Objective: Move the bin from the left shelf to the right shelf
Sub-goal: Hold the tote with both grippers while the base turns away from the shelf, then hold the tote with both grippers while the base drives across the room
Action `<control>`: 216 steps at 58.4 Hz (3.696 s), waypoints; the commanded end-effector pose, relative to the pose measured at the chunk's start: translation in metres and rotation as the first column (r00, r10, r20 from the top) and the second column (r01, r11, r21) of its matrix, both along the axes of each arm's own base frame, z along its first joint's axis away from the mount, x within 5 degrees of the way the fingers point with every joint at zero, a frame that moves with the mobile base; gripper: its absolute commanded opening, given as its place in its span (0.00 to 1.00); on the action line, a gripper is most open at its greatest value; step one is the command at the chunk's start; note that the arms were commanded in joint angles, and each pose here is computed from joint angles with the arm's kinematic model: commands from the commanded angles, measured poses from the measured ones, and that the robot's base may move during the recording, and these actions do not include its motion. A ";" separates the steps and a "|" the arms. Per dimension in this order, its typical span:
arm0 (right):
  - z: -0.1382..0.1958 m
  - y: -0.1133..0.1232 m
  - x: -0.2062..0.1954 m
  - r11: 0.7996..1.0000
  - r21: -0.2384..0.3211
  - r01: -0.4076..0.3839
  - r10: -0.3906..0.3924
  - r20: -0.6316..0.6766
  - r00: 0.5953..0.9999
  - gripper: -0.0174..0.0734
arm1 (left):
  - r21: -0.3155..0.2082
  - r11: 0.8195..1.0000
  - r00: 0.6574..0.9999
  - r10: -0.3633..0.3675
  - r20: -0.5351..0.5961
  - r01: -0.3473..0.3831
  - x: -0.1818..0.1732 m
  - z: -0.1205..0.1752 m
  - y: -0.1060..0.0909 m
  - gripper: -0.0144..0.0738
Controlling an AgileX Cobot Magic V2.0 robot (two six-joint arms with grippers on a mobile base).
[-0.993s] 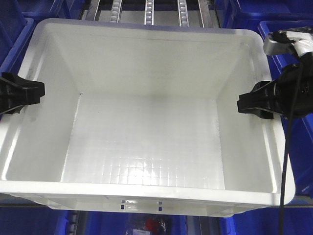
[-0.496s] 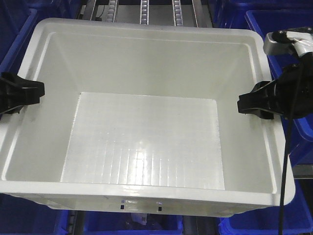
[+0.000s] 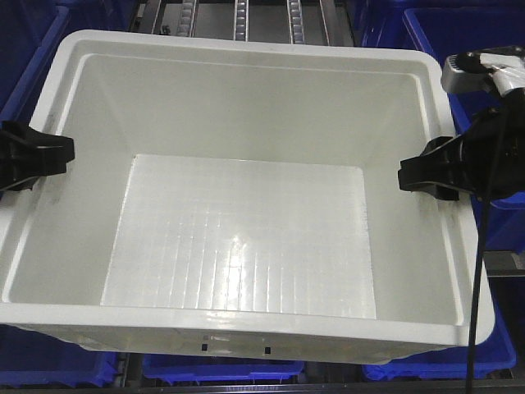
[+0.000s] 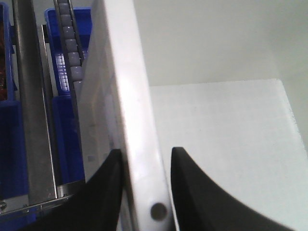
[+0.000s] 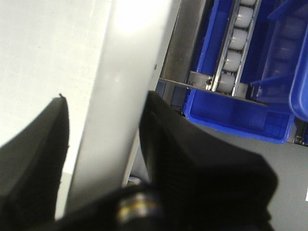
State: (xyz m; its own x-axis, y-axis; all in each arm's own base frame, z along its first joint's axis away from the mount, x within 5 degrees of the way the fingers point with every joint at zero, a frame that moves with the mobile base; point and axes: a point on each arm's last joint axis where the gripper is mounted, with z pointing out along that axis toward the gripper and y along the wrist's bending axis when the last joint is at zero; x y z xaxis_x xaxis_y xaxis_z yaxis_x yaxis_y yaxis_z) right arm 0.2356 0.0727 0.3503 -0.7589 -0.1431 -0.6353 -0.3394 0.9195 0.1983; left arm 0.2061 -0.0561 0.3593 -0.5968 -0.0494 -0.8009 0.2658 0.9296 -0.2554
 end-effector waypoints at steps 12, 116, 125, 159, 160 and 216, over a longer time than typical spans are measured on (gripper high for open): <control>0.031 0.006 -0.003 0.993 0.114 -0.012 -0.007 0.168 0.986 0.19 | -0.125 0.992 0.991 0.017 0.130 -0.001 -0.006 0.028 -0.005 0.16; 0.031 0.006 -0.003 0.993 0.114 -0.012 -0.007 0.168 0.986 0.19 | -0.125 0.992 0.991 0.017 0.130 -0.001 -0.006 0.028 -0.005 0.16; 0.031 0.006 -0.003 0.993 0.114 -0.012 -0.007 0.168 0.986 0.19 | -0.125 0.992 0.991 0.017 0.130 -0.001 -0.006 0.028 -0.005 0.16; 0.031 0.006 -0.003 0.993 0.114 -0.012 -0.007 0.168 0.986 0.19 | -0.125 0.992 0.991 0.017 0.130 -0.001 -0.006 0.028 -0.005 0.16; 0.031 0.006 -0.003 0.993 0.114 -0.012 -0.007 0.168 0.986 0.19 | -0.125 0.992 0.991 0.017 0.130 -0.001 -0.006 0.028 -0.005 0.16; 0.031 0.006 -0.003 0.993 0.114 -0.012 -0.007 0.168 0.986 0.19 | -0.125 0.992 0.991 0.017 0.130 -0.001 -0.006 0.028 -0.005 0.16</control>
